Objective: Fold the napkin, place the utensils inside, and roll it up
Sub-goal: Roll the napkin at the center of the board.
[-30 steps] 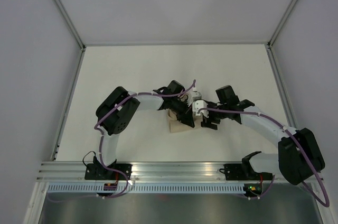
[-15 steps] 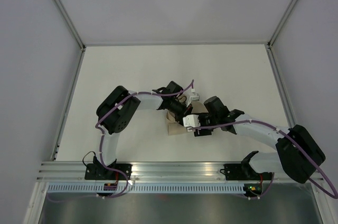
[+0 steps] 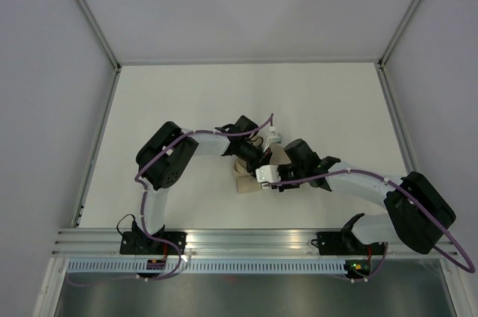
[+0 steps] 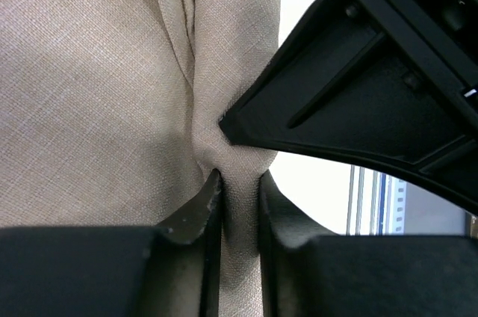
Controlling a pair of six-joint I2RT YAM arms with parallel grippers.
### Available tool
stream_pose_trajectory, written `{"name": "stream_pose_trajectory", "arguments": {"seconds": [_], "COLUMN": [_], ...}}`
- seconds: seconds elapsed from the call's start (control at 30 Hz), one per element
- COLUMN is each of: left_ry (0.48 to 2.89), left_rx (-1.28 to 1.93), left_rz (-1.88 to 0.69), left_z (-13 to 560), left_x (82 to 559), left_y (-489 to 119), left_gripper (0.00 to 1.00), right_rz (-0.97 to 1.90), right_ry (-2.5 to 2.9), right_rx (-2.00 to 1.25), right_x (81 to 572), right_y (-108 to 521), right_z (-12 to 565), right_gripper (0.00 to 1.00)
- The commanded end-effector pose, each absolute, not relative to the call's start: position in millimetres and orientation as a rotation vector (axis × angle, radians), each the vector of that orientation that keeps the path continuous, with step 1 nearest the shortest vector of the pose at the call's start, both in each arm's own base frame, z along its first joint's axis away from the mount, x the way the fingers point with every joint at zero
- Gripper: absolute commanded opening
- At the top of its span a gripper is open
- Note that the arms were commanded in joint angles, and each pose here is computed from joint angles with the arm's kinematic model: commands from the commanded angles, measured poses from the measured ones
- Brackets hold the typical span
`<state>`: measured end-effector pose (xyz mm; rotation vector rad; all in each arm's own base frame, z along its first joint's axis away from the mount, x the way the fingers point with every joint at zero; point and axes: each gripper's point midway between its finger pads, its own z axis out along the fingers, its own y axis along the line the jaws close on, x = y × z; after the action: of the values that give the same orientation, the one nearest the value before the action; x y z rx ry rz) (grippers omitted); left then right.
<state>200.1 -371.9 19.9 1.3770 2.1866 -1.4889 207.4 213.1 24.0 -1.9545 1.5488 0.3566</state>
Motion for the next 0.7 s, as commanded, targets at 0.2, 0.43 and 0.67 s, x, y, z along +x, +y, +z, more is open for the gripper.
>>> {"name": "stream_pose_trajectory", "arguments": {"seconds": [0.2, 0.43, 0.67], "left_ry": [2.385, 2.301, 2.241], "left_rx": [1.261, 1.196, 1.091], "left_rz": [-1.256, -1.177, -1.17], "left_z": [7.9, 35.1, 58.6], "left_x": [206.1, 230.7, 250.6], "left_y": [-345.8, -346.7, -340.1], "left_gripper": [0.35, 0.38, 0.43], "right_rz": [0.377, 0.465, 0.505], "right_ry": [1.629, 1.702, 1.753], "right_rx": [-2.005, -2.062, -2.078], "right_x": [201.3, 190.9, 188.6], "right_y": [206.8, 205.7, 206.1], "right_z": [10.1, 3.2, -2.3], "right_gripper": [0.13, 0.07, 0.05]}}
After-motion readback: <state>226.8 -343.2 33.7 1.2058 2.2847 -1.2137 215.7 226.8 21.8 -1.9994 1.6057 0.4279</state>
